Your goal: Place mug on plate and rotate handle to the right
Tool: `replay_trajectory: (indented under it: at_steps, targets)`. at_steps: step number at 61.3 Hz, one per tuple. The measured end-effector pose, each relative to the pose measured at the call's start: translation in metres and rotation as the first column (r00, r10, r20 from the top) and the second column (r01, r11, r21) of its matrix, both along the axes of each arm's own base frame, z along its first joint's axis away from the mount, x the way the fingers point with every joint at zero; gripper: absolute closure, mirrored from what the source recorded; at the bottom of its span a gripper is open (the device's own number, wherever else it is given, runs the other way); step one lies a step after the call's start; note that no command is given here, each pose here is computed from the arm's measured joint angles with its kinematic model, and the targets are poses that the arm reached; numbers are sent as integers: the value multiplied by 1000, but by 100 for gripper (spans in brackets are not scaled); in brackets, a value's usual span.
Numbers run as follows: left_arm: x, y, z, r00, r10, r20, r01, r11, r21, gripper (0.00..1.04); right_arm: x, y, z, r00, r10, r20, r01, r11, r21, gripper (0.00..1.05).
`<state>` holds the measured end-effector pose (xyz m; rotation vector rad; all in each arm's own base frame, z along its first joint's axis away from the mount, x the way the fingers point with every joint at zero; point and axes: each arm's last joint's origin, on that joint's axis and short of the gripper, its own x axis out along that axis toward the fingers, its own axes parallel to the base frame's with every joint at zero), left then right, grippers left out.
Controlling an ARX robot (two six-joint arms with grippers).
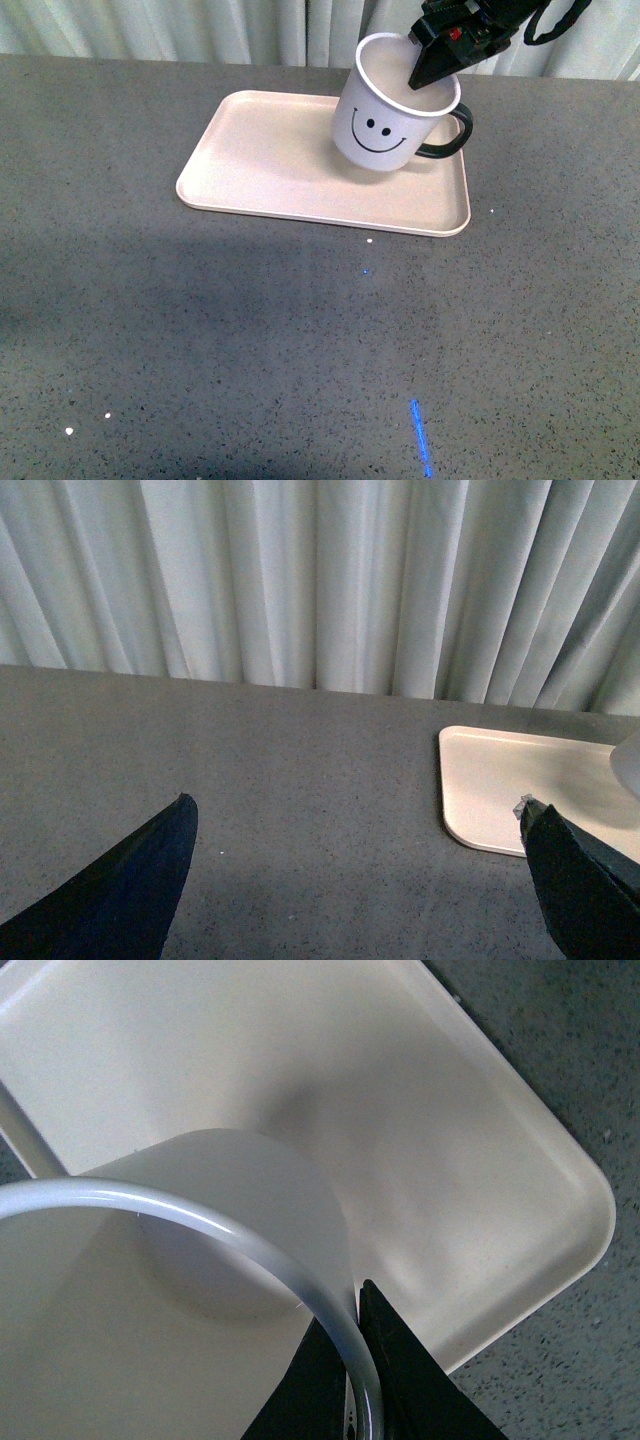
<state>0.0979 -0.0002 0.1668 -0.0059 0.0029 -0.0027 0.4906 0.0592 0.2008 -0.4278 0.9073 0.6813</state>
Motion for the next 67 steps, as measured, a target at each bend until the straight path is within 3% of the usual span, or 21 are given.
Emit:
replay_trajectory:
  at_steps: [21, 67]
  targets:
    - [0, 0, 0, 1000, 0, 0, 0, 1000, 0, 9, -1, 2, -14, 982, 188, -13, -188, 980, -62, 103]
    - [0, 0, 0, 1000, 0, 0, 0, 1000, 0, 9, 24, -2, -34, 968, 248, -33, -250, 953, -169, 100]
